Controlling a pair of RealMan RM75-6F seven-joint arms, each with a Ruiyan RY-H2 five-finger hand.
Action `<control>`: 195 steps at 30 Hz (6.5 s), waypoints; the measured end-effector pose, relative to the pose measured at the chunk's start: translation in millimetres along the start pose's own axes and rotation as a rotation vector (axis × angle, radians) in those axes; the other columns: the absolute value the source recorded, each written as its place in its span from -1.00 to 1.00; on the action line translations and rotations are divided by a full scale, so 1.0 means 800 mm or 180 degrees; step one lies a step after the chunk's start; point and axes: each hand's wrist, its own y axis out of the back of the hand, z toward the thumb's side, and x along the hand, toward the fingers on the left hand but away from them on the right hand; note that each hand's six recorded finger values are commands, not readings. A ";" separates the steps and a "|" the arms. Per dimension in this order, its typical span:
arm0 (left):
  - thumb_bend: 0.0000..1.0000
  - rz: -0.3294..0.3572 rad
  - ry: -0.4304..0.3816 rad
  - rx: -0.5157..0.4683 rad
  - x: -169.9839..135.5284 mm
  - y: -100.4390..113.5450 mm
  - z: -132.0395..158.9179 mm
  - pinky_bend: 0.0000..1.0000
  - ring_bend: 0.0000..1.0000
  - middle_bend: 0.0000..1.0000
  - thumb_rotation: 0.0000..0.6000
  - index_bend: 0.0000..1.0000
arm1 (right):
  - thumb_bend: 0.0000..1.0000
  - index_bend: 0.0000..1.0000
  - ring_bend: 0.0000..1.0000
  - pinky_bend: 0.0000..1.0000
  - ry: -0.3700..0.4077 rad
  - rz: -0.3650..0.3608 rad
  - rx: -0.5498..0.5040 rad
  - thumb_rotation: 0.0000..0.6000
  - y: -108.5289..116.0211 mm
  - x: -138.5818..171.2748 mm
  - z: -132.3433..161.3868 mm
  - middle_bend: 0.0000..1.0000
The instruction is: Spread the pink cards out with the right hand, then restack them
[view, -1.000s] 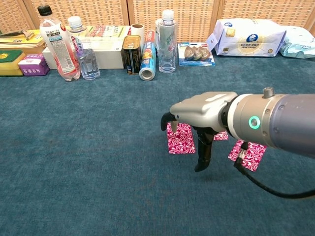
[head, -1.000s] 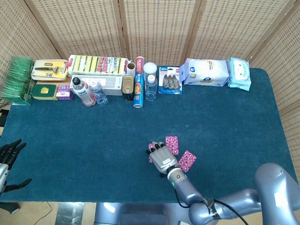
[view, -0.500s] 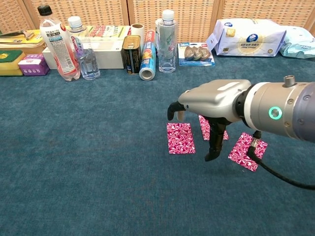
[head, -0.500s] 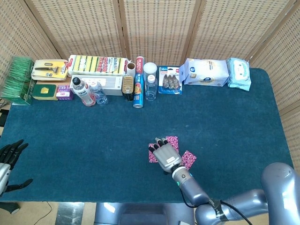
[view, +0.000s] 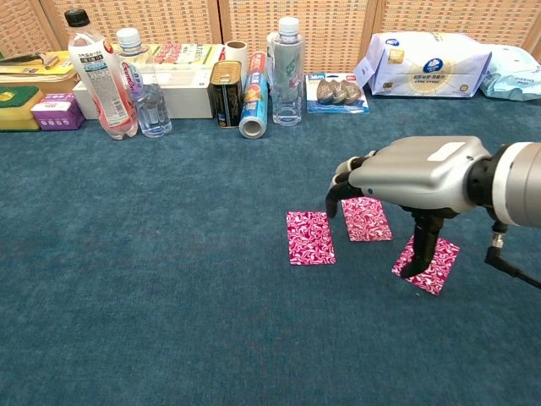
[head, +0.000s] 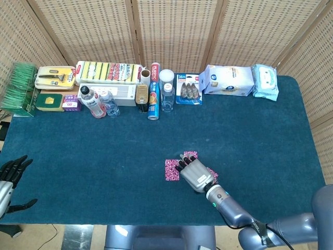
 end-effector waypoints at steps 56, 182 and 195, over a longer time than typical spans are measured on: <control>-0.91 -0.0080 -0.0018 0.0025 0.002 -0.007 0.005 -1.00 -1.00 -1.00 1.00 -1.00 | -0.75 -0.40 -0.86 -0.79 0.0027 0.0028 0.0037 1.00 -0.072 0.011 -0.066 -0.75; -0.91 -0.0158 0.0017 -0.0001 0.011 -0.010 0.001 -1.00 -1.00 -1.00 1.00 -1.00 | -0.64 -0.18 -0.77 -0.57 0.0722 -0.0218 0.1600 1.00 0.032 -0.111 0.075 -0.70; -0.91 -0.0155 -0.0002 -0.0006 0.009 -0.009 0.003 -1.00 -1.00 -1.00 1.00 -1.00 | -0.64 -0.24 -0.76 -0.55 0.0718 -0.0202 0.1651 1.00 0.031 -0.105 0.071 -0.70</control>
